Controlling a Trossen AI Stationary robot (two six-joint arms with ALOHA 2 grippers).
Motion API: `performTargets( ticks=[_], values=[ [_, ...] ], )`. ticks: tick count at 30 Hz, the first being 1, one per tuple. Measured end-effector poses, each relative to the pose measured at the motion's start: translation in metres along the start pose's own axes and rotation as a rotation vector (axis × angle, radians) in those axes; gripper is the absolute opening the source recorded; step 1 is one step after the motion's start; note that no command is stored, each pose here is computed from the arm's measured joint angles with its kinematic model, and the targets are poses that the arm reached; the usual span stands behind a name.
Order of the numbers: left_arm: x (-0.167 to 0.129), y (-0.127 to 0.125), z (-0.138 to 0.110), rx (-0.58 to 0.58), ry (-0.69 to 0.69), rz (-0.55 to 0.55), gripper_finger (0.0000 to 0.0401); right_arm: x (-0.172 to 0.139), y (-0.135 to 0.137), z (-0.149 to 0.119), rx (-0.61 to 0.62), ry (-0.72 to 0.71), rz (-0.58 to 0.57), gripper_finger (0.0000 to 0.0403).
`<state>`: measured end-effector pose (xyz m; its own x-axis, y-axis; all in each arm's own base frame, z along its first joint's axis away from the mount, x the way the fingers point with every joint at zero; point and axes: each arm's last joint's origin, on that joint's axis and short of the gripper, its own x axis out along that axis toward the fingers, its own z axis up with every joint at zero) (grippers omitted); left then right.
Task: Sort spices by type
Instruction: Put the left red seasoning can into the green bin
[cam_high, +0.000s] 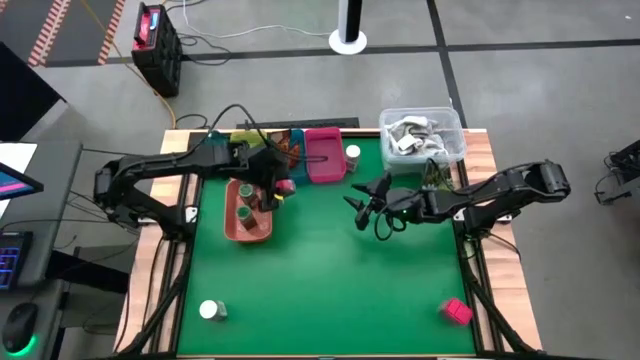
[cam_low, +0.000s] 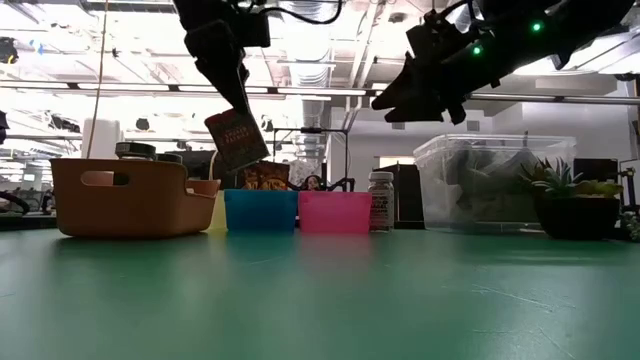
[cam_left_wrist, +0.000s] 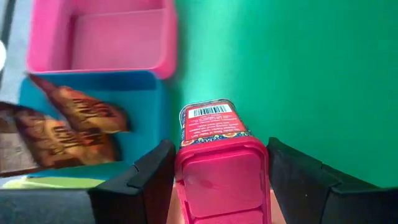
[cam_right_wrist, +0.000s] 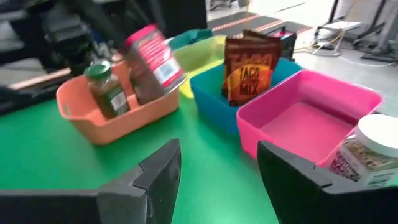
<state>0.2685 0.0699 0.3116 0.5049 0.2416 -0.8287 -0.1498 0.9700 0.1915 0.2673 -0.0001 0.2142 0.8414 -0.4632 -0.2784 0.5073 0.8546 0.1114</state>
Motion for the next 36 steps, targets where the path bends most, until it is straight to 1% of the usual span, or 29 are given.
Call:
performTargets(
  ticks=[5,11,14,19,23,27,30,36],
  values=[
    [-0.003,0.019,0.0,-0.026,-0.008,0.042,0.0219,0.001,-0.001,-0.005,-0.031,0.059,0.037,0.024],
    [-0.027,0.044,0.014,-0.043,-0.089,0.095,0.0219,0.004,-0.008,-0.005,-0.033,0.075,0.011,0.024],
    [-0.037,0.062,0.014,-0.056,-0.102,0.138,0.0219,0.004,-0.009,-0.005,-0.031,0.074,0.007,0.024],
    [-0.039,0.098,-0.006,-0.137,-0.019,0.204,0.0219,0.003,-0.006,-0.005,-0.028,0.075,0.018,0.024],
    [-0.041,0.121,-0.019,-0.216,-0.028,0.197,0.0219,0.002,-0.005,-0.005,-0.03,0.077,0.028,0.024],
    [-0.043,0.141,-0.033,-0.28,-0.006,0.228,0.0219,0.003,-0.006,-0.005,-0.029,0.076,0.024,0.024],
    [-0.032,0.158,-0.042,-0.335,0.05,0.248,0.0219,0.003,-0.006,-0.005,-0.028,0.076,0.025,0.024],
    [-0.006,0.181,-0.058,-0.437,0.146,0.243,0.0219,0.003,-0.005,-0.004,-0.02,0.066,0.027,0.024]
  ],
)
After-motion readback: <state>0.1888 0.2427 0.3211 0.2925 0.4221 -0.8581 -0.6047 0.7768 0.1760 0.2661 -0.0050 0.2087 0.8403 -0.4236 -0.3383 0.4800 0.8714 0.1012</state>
